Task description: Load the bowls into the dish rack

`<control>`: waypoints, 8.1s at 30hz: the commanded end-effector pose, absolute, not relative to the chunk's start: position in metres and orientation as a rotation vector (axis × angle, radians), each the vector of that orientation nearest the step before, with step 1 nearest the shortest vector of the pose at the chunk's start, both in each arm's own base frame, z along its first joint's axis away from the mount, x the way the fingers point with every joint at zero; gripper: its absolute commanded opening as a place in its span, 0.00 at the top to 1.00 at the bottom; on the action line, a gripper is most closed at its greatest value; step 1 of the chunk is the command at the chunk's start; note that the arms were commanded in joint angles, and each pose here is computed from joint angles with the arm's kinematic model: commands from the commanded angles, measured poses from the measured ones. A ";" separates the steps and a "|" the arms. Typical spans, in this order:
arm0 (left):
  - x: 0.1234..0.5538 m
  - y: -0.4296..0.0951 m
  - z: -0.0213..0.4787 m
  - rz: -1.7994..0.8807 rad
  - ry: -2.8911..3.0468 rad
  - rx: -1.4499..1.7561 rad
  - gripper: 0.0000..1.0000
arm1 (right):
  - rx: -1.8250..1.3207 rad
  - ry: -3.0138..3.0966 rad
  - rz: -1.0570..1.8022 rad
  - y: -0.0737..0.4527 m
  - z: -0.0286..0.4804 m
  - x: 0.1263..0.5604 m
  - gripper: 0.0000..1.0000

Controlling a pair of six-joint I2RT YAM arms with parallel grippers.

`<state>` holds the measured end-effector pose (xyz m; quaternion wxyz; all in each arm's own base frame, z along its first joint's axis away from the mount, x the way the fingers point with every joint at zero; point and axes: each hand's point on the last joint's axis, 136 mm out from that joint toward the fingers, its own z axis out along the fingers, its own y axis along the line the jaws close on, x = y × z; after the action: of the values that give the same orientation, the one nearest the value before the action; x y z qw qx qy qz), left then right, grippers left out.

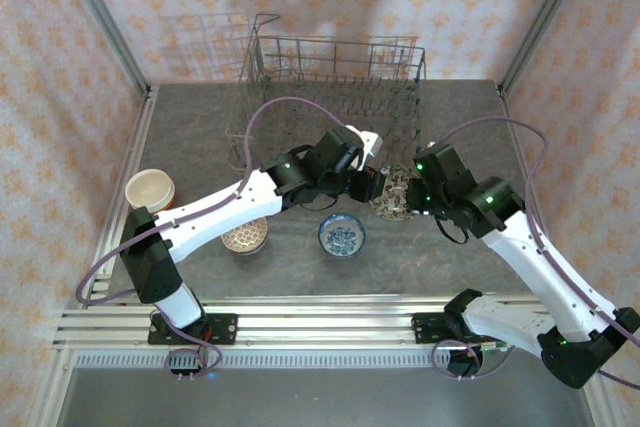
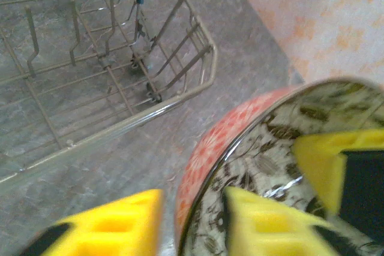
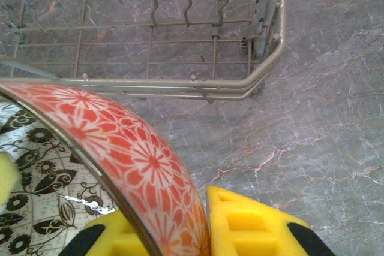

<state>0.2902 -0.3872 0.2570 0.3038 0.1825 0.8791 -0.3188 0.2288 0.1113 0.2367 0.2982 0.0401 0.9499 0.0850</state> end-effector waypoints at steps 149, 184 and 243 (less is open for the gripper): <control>0.361 -0.114 0.320 -0.550 2.235 -0.086 0.26 | 0.335 2.393 -1.345 0.108 0.112 0.393 0.93; 0.358 -0.111 0.322 -0.563 2.225 -0.102 0.26 | 0.305 2.503 -1.335 0.119 0.092 0.389 0.77; 0.367 -0.115 0.317 -0.555 2.274 -0.106 0.26 | 0.409 2.396 -0.607 0.158 0.231 0.435 0.23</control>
<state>0.3700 -0.1164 0.3104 0.3896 -0.0434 0.8937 -0.2181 0.4337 0.1557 0.1872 0.2681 0.1382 0.9118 -0.2787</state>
